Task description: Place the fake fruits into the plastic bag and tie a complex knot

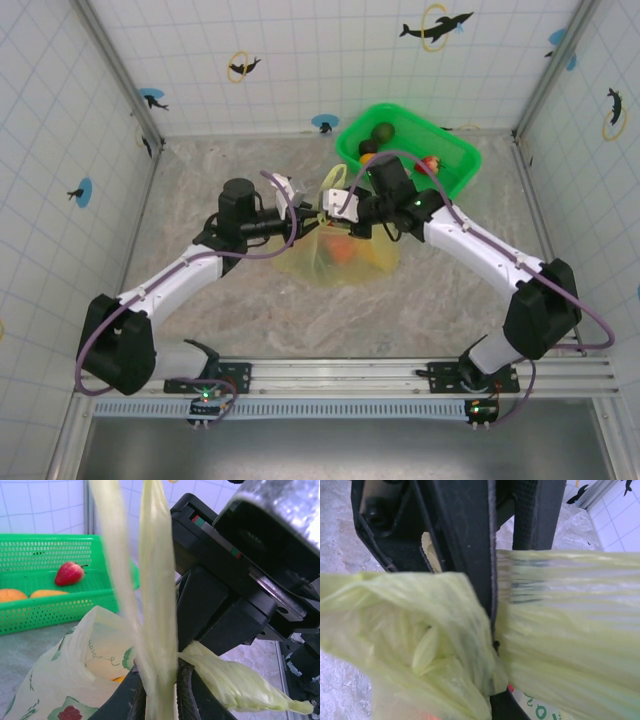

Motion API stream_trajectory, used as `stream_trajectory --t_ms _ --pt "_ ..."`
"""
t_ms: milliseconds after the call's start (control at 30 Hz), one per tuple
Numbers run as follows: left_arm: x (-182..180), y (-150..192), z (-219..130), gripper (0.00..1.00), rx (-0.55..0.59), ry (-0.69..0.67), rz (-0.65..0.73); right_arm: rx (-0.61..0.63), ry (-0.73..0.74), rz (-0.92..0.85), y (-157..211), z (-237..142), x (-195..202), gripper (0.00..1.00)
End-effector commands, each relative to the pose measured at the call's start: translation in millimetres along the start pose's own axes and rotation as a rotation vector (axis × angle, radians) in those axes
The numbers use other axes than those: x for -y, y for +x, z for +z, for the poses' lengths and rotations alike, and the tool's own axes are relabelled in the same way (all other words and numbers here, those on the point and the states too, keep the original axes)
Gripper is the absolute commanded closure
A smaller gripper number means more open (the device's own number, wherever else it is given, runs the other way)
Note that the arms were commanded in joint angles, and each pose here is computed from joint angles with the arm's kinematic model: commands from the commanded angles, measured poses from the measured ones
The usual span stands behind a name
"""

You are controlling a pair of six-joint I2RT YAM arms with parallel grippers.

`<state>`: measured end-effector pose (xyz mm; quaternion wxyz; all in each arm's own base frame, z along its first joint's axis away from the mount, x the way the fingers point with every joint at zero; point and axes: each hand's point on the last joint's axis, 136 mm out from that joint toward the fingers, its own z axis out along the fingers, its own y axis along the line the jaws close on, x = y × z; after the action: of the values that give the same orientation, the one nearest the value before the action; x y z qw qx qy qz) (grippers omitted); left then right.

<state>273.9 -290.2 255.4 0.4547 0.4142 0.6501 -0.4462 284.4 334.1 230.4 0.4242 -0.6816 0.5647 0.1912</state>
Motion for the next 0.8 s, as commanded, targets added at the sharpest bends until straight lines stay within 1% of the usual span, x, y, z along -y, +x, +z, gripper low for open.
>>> stream_trajectory --t_ms 0,100,167,200,333,500,767 --pt "7 1 0 0.80 0.011 0.035 0.042 0.028 0.012 -0.002 -13 -4 10 1.00" --pt "1 2 -1 0.91 0.006 -0.001 0.046 0.052 0.017 0.014 -16 -10 13 1.00" --pt "-2 2 -1 0.95 0.001 -0.019 0.046 0.057 0.015 0.021 -15 -14 13 1.00" --pt "-3 1 -1 0.96 0.002 -0.027 0.051 0.062 0.014 0.024 -14 -16 12 1.00" --pt "-3 3 -1 0.97 -0.002 -0.027 0.054 0.075 0.007 0.042 -14 -21 11 1.00" --pt "5 4 -1 0.93 -0.002 0.012 0.072 0.076 -0.011 0.072 -13 -16 12 1.00" --pt "5 8 0 0.91 -0.021 0.006 0.085 0.099 -0.033 0.096 -18 -17 13 1.00"
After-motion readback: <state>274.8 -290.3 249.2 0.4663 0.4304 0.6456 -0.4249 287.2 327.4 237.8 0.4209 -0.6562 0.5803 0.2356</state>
